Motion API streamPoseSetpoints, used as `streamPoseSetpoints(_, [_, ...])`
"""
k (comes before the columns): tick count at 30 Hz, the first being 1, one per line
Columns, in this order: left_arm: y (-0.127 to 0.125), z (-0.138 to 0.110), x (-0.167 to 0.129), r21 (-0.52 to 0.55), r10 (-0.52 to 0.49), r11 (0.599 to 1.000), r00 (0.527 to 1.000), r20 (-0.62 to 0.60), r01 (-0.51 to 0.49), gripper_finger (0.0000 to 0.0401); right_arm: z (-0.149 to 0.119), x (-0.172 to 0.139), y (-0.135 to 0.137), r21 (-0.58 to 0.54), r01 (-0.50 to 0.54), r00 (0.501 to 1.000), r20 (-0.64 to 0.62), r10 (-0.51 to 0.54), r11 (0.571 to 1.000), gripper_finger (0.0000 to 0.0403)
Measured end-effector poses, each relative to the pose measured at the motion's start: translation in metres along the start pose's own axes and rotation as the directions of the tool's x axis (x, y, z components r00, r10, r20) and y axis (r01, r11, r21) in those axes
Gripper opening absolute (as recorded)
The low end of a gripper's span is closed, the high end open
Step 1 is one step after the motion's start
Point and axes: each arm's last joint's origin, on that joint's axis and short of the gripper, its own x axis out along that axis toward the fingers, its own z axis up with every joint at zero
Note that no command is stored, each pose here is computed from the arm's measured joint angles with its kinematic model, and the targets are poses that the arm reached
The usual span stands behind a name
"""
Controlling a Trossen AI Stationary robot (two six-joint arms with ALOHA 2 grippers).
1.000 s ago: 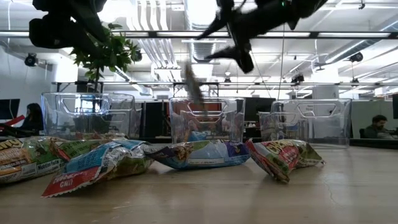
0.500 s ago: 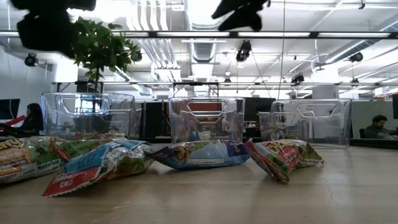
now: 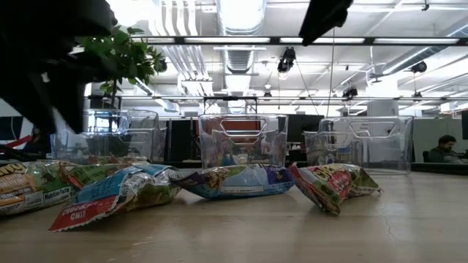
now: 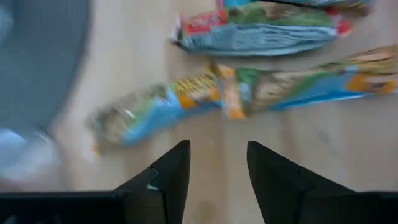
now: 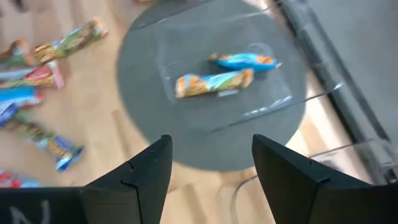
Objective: Pick and place Granola Bars by type
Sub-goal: Put the yellow granola bar into the center transparent bin
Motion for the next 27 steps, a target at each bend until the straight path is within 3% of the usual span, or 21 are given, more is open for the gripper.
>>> streamPoseSetpoints(2, [0.0,0.005,0.004,0.122,0.07,0.99,0.997,0.02,-0.072,0.0142,-0.005,-0.002,0.006,-0.011,-0.011,1.0,-0.021,0.011,1.0,0.0213])
streamPoseSetpoints(5, [0.002,0.008,0.01,0.304,0.199,0.93,0.979,0.053,-0.206,0.0142,-0.011,-0.007,0.012,-0.019,-0.016,0.998,-0.055,0.015,1.0,0.0212])
streamPoseSetpoints(7, [0.006,0.009,0.015,0.398,0.22,0.892,0.975,0.036,-0.216,0.0142,-0.014,-0.01,0.016,-0.016,-0.021,0.998,-0.067,0.02,1.0,0.0212])
streamPoseSetpoints(9, [0.01,0.009,0.021,0.457,0.18,0.876,0.984,-0.011,-0.155,0.0142,-0.018,-0.013,0.021,0.0,-0.024,0.996,-0.084,0.024,1.0,0.0212])
streamPoseSetpoints(12, [0.017,0.01,0.028,0.504,0.094,0.863,0.993,-0.074,-0.044,0.0142,-0.022,-0.016,0.026,0.033,-0.03,0.995,-0.096,0.033,0.999,0.0212])
streamPoseSetpoints(19, [0.042,0.018,0.034,0.52,0.095,0.853,0.991,-0.092,-0.034,0.0142,-0.028,-0.021,0.037,0.087,-0.052,0.994,-0.095,0.06,0.995,0.0212])
streamPoseSetpoints(27, [0.053,0.022,0.045,0.6,-0.021,0.795,0.993,-0.117,0.088,0.0142,-0.032,-0.023,0.043,0.135,-0.059,0.993,-0.097,0.072,0.989,0.0212])
